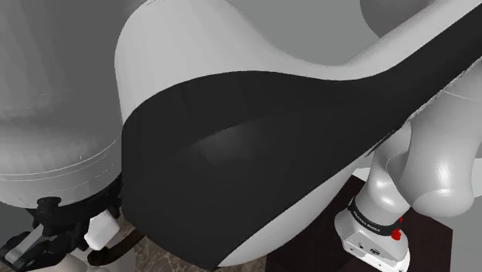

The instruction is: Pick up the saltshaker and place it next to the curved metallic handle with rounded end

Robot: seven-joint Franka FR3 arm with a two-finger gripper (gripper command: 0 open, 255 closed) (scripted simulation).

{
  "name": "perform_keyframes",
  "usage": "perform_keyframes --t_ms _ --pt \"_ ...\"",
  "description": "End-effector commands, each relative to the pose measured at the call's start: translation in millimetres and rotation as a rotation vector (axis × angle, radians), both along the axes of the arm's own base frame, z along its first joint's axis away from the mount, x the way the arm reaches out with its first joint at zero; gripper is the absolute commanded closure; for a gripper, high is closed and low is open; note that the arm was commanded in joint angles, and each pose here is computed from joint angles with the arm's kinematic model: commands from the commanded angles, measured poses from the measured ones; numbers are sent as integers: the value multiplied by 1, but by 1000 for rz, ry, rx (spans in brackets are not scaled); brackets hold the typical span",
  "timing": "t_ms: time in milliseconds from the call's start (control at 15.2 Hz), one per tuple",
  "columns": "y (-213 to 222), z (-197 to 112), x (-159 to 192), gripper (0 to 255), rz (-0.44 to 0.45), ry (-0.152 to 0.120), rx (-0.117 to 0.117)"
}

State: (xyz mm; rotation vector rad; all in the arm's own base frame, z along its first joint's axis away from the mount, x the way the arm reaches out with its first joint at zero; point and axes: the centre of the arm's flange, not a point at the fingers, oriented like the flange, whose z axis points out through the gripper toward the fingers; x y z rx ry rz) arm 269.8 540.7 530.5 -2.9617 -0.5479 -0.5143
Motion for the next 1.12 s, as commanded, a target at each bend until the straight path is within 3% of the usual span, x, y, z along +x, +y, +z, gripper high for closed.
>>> perform_keyframes --t_ms 0,1056 --pt "0 -11 -1 255 0 0 0" --pt "0 -95 -1 255 0 0 0"
